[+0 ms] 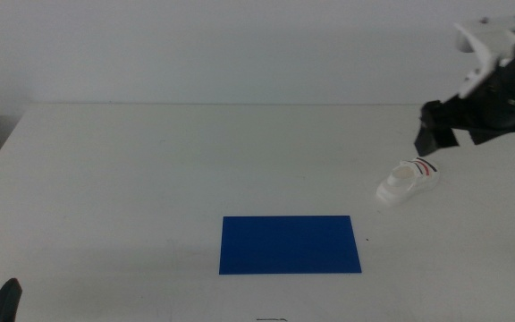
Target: Use one arm to grab the shoe from the table and place it on the mat.
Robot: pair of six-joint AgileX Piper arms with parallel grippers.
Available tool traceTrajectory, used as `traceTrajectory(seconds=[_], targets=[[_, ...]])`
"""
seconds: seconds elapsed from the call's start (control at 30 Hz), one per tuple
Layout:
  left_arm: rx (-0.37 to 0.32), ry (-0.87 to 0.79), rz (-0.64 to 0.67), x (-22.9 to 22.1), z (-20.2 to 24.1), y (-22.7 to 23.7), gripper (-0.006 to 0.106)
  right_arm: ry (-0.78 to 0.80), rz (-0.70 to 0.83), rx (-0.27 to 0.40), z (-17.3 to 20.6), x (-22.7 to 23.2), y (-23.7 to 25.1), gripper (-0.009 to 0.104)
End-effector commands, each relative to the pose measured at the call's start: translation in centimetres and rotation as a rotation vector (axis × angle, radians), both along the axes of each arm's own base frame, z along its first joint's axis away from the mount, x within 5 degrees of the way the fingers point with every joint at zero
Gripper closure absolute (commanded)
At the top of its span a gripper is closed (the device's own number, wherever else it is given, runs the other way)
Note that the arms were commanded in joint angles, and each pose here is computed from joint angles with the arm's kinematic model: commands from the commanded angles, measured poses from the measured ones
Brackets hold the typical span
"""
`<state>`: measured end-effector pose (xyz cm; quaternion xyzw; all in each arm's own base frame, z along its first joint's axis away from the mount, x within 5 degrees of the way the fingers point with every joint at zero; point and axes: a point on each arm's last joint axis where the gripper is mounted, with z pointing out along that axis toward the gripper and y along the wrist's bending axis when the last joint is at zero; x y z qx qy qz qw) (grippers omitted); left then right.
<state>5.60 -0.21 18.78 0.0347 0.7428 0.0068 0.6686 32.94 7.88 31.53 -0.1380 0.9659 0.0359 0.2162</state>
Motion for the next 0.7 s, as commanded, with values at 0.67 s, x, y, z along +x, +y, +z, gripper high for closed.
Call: traceTrajectory(seconds=[0.67], targets=[[-0.027,-0.104,-0.002,-0.1,1.0,0.0,0.007,0.124,-0.92,0.241,-4.6,7.8,0.3,0.021]])
